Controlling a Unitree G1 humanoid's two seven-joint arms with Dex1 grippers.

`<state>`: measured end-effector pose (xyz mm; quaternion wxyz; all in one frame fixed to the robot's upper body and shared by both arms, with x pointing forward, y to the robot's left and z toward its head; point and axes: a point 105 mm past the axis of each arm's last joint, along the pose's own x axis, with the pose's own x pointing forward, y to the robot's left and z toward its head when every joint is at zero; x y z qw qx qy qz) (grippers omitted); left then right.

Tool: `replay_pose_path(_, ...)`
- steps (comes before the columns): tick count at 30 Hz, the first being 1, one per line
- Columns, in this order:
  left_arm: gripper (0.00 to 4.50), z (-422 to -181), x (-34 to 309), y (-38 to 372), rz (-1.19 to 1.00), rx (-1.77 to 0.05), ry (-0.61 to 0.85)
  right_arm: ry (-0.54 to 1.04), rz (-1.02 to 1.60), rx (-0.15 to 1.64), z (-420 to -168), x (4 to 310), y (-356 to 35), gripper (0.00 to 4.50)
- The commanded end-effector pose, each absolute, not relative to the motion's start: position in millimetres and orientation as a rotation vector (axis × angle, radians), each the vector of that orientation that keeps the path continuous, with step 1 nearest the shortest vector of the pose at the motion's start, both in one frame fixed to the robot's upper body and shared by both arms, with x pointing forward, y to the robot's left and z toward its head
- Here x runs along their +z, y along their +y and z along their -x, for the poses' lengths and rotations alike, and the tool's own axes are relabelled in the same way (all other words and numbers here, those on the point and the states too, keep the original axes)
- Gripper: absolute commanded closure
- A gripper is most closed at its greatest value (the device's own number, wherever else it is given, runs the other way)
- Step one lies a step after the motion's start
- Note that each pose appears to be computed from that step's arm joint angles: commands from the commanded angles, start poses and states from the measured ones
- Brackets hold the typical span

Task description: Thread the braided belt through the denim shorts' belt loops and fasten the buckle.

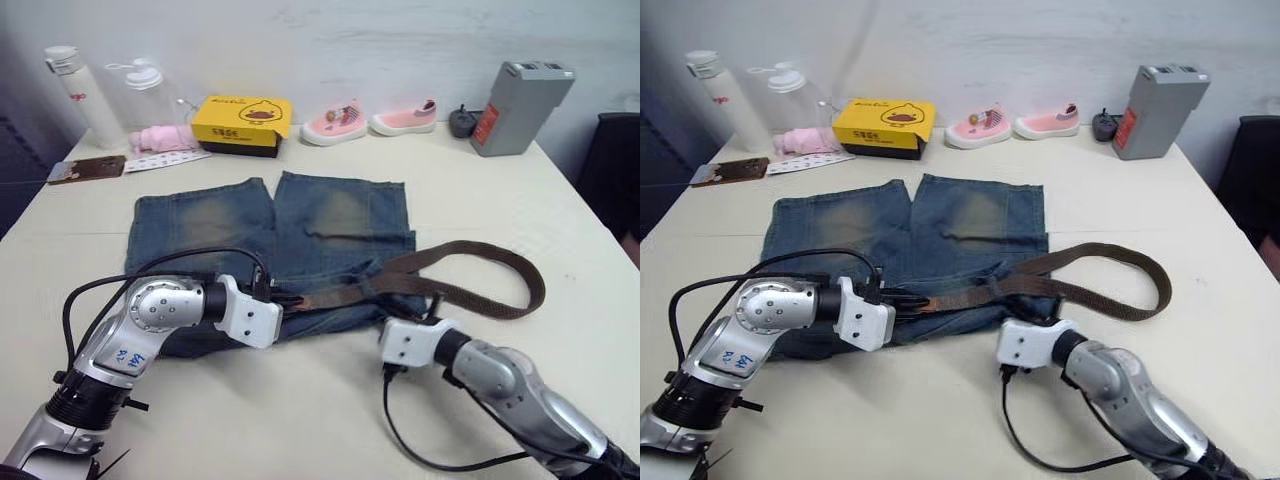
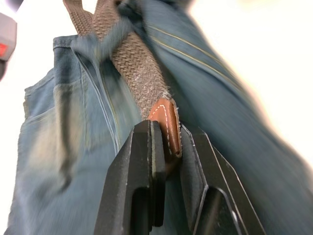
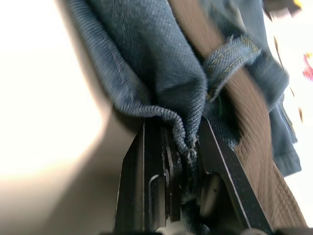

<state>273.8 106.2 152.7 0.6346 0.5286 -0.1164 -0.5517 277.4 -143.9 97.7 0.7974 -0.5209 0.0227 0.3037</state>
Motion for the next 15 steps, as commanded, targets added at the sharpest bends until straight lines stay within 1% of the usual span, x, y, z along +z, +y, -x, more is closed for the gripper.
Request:
replay_pose_path(1,3.74,-269.6,172.1,105.9,-1.275,-1.214,-0.381,0.292,1.190,0.459,-289.9,82.2,-224.9,4.45)
replay_pose_path(7,3.74,-268.8,177.2,109.2,-1.332,-1.179,-0.451,0.299,1.217,0.487,-285.0,80.6,-231.7,4.45)
replay_pose_path(10,3.74,-270.5,176.2,110.6,-1.325,-1.162,-0.454,0.281,1.168,0.512,-281.5,81.9,-223.1,4.45)
replay_pose_path(12,3.74,-271.0,175.7,107.9,-1.312,-1.160,-0.464,0.266,1.164,0.519,-280.2,83.5,-219.6,3.57)
replay_pose_path(13,3.74,-271.1,175.9,106.4,-1.305,-1.159,-0.469,0.263,1.164,0.521,-279.7,83.9,-219.1,3.23)
replay_pose_path(15,3.74,-271.6,178.3,102.1,-1.274,-1.157,-0.482,0.260,1.168,0.522,-278.8,84.7,-218.9,2.39)
